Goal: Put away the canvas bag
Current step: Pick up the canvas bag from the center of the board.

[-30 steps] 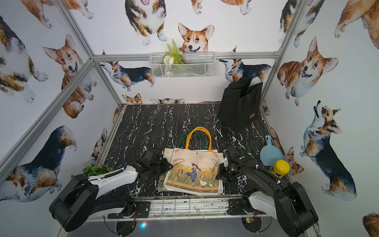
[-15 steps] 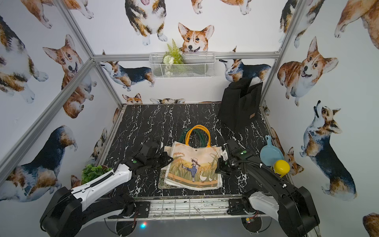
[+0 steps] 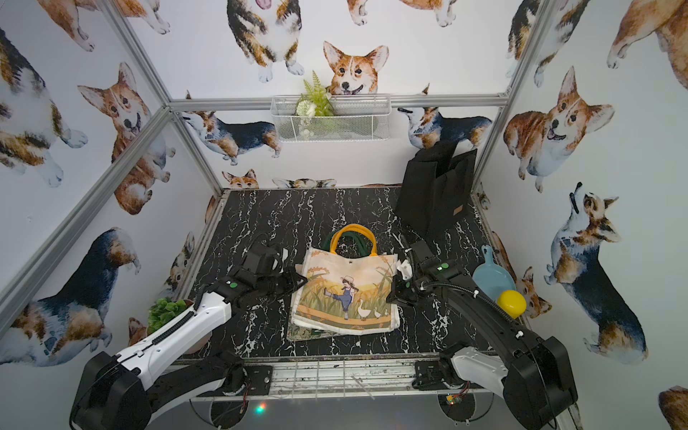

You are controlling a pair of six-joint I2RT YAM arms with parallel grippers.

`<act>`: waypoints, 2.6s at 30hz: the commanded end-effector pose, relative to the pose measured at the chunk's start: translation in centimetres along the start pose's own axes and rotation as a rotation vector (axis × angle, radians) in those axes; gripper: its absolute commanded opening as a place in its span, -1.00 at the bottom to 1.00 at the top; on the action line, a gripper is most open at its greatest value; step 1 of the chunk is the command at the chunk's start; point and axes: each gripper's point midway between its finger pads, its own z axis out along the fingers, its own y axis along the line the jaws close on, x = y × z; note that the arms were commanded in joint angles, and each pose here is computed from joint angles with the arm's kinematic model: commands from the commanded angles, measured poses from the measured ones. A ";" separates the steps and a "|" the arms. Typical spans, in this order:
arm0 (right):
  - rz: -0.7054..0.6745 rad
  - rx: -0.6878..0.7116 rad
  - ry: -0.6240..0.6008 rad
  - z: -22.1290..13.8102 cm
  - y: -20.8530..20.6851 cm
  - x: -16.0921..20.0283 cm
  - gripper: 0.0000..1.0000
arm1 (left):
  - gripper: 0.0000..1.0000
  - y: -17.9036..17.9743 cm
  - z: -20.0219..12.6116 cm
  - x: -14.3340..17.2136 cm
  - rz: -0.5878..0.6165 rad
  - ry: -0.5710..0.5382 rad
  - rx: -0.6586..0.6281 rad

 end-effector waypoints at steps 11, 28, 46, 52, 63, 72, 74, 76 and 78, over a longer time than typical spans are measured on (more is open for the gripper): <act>0.031 -0.004 0.035 0.6 0.5 -0.5 -0.57 | -1.00 -0.5 -0.9 -1.4 -0.024 0.014 0.052; 0.105 0.032 0.096 5.6 -3.1 0.3 -0.29 | -1.00 2.7 -0.4 0.2 -0.034 0.024 -0.011; 0.167 0.017 0.134 8.7 -4.6 0.8 -0.31 | -1.00 5.3 0.3 1.8 -0.033 0.048 -0.069; 0.193 -0.048 0.136 9.2 -4.0 1.2 -0.31 | -1.00 5.7 0.7 2.2 -0.047 0.056 -0.069; 0.169 -0.093 0.089 7.2 -1.8 0.1 -0.97 | -1.00 5.5 0.3 1.9 -0.036 0.045 -0.071; 0.126 -0.122 0.045 4.5 0.9 -1.5 -1.00 | -1.00 3.2 -1.2 -0.3 0.004 0.011 -0.043; 0.117 -0.123 0.042 4.3 1.4 -2.0 -1.00 | -1.00 3.0 -1.6 -0.8 0.003 0.007 -0.041; 0.113 -0.127 0.043 4.2 2.0 -2.6 -1.00 | -1.00 3.0 -1.9 -1.3 0.001 0.004 -0.040; 0.111 -0.135 0.040 4.0 2.6 -3.1 -1.00 | -1.00 3.1 -2.3 -1.7 -0.008 -0.002 -0.034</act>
